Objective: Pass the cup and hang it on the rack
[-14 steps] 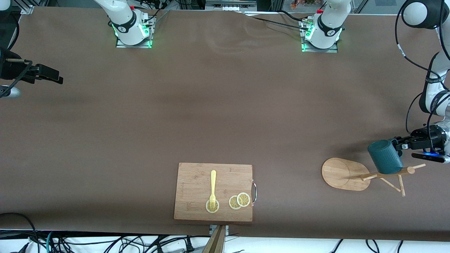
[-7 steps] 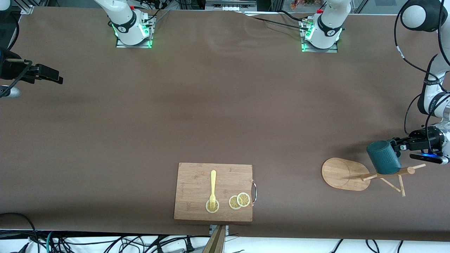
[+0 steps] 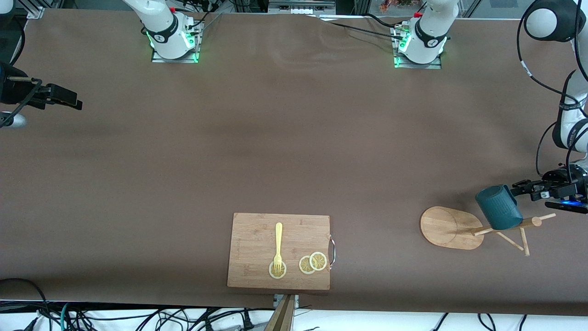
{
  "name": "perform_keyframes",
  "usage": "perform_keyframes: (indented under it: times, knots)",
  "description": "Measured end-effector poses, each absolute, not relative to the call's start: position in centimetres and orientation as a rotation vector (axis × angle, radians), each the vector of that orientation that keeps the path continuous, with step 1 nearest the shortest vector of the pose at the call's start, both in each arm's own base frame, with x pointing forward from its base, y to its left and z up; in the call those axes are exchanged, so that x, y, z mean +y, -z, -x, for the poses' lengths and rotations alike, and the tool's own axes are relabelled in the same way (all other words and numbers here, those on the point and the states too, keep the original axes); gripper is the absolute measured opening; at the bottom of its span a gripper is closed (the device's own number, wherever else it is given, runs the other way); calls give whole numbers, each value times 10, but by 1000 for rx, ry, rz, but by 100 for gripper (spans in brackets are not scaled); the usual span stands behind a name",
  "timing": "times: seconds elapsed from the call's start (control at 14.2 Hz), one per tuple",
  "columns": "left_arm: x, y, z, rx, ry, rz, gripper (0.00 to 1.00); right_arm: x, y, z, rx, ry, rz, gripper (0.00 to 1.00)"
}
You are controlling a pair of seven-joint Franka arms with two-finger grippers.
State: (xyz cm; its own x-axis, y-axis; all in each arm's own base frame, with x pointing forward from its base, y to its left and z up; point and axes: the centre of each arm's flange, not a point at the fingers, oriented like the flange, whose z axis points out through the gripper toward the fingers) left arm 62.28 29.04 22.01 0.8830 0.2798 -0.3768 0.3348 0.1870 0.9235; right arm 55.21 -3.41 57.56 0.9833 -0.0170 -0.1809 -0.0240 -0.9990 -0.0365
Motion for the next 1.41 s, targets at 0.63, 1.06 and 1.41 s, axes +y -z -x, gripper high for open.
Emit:
perform_keyframes:
  times: [0.63,1.06,1.41]
  knots:
    - [347,-259,-608,420,46,-1763,100,-34,-576,-552,32,-281,3090,100]
    - [358,-382,-598,209,112,-2093,100,-34,-576,-552,32,-281,3090,100]
    - [301,-529,-587,53,122,-2437,100,-34,-576,-552,33,-281,3090,100]
